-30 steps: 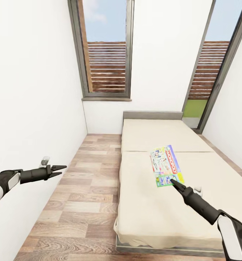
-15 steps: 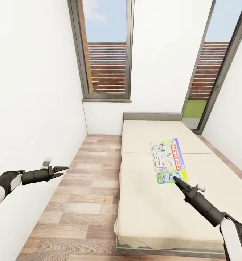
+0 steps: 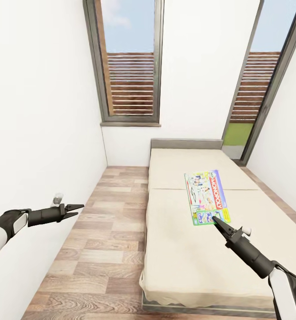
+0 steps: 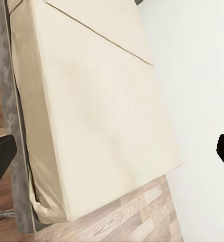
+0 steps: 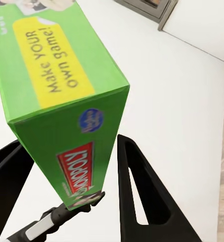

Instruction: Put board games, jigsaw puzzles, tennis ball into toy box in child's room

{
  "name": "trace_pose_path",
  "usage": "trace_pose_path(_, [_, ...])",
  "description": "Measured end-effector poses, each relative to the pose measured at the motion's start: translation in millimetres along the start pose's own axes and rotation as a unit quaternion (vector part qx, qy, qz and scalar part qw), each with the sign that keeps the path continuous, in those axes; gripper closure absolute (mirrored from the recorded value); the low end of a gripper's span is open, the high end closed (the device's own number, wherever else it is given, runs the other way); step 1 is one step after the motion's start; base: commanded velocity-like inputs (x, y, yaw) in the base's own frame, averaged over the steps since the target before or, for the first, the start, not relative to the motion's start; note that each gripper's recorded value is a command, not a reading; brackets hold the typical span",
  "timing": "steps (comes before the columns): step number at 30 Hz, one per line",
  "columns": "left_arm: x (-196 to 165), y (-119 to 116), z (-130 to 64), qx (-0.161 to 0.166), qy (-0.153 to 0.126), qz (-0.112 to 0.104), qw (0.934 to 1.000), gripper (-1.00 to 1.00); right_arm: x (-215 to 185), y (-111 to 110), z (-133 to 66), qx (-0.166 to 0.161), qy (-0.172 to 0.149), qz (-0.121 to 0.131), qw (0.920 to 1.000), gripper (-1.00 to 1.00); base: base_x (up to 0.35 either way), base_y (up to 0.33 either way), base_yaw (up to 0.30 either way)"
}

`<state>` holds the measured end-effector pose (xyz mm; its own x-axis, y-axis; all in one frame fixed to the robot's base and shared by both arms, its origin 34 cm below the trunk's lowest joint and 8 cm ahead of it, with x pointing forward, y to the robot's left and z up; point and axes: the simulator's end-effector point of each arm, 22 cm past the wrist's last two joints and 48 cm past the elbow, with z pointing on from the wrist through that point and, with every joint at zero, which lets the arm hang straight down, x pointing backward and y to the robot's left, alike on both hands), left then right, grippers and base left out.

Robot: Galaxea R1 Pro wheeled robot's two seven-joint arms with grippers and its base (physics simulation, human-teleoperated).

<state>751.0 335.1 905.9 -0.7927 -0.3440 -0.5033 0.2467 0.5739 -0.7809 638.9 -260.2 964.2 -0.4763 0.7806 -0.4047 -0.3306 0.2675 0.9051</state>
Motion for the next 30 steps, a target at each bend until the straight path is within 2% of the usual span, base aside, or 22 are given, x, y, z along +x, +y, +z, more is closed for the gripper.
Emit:
trace_pose_path(13, [-8.0,-14.5,-7.4,-0.001,0.000,0.000,1.0000,-1.00,-13.2,16.9,1.7,0.000,-0.015,-0.016,0.9998,1.00,0.000,0.000,-0.005])
trace_pose_path(25, [-9.5,-25.2,-5.0,0.008,0.000,0.004,1.0000,-1.00,-15.4,21.7,1.6,-0.001,-0.017,-0.020,0.9997,1.00,0.000,-0.004,-0.166])
trace_pose_path(30, [-8.1,-27.4,-0.7,0.010,0.001,0.006,0.9999,-1.00,-15.8,22.0,1.4,-0.002,-0.017,-0.021,0.9996,1.00,0.000,-0.228,-0.041])
